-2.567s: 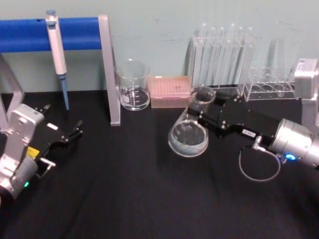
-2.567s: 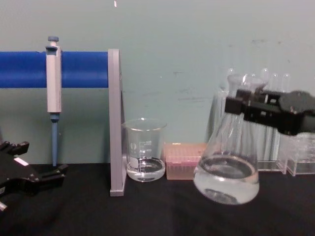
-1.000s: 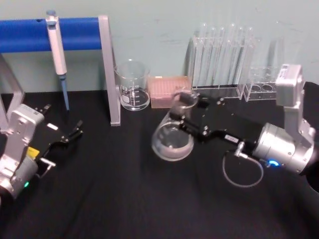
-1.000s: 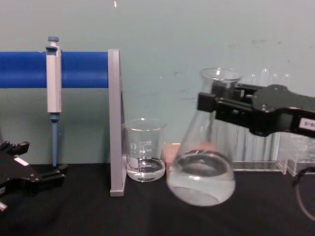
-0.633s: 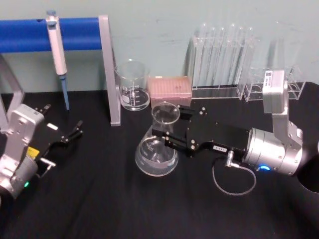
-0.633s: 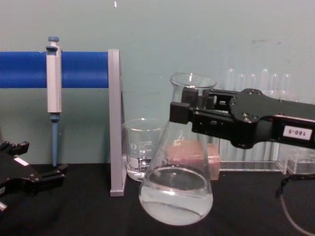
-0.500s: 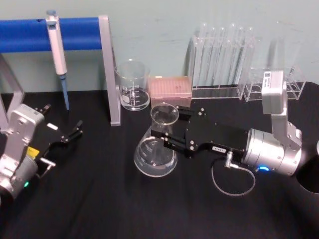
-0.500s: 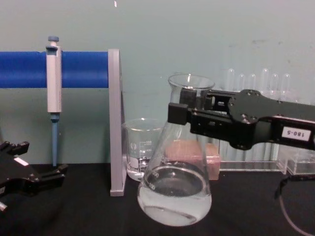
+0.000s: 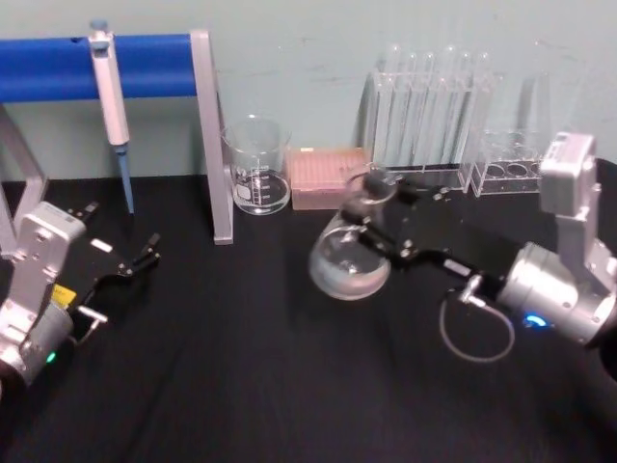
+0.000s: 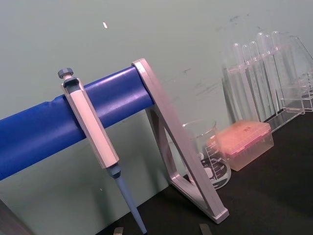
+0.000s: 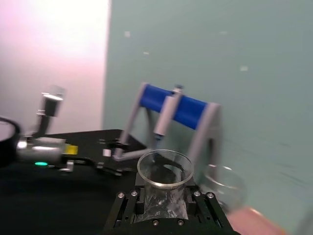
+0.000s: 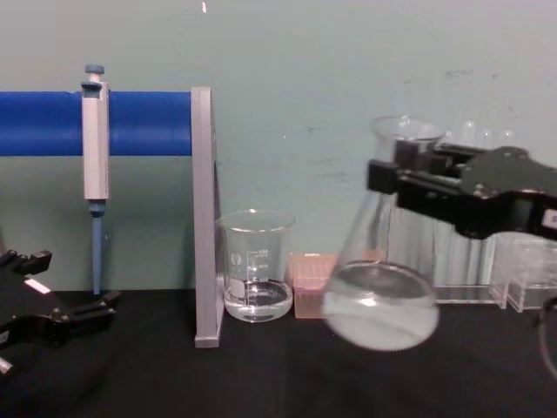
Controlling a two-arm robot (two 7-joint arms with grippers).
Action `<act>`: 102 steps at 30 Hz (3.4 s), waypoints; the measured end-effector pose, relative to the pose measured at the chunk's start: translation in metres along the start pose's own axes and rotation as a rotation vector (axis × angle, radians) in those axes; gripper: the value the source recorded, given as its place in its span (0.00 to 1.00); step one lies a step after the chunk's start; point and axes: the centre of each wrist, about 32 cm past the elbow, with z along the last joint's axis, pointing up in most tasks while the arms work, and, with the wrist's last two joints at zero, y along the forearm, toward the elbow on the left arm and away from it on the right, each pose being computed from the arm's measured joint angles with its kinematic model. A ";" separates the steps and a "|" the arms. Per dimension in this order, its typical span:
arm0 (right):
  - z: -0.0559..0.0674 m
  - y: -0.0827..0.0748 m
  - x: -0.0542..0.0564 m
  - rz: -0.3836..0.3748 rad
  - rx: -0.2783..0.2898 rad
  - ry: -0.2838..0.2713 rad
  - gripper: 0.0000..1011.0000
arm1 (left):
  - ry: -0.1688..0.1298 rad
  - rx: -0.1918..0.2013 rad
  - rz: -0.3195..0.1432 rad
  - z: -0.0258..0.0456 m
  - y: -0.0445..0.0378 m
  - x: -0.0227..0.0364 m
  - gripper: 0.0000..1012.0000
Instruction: Grasp the erlenmeyer flask with one hand, shake it three times, then place it back.
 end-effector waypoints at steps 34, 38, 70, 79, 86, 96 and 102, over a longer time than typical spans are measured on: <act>0.004 -0.048 0.004 -0.306 -0.059 -0.019 0.44 | 0.000 0.000 0.000 0.0000 0.0000 0.0000 0.99; 0.001 -0.033 0.004 -0.187 -0.033 0.002 0.44 | 0.000 0.000 0.000 0.0000 0.0000 0.0000 0.99; -0.009 0.012 0.011 0.115 0.036 0.061 0.44 | 0.000 0.000 0.000 0.0000 0.0000 0.0000 0.99; -0.009 -0.019 0.021 -0.073 0.012 0.044 0.44 | 0.000 0.000 0.000 0.0000 0.0000 0.0000 0.99; -0.007 -0.045 0.025 -0.218 -0.008 0.022 0.44 | 0.000 0.000 0.000 0.0000 0.0000 0.0000 0.99; -0.003 -0.065 0.023 -0.336 -0.041 0.003 0.44 | 0.000 0.000 0.000 0.0000 0.0000 0.0000 0.99; -0.004 -0.060 0.023 -0.304 -0.039 0.011 0.44 | 0.000 0.000 0.000 0.0000 0.0000 0.0000 0.99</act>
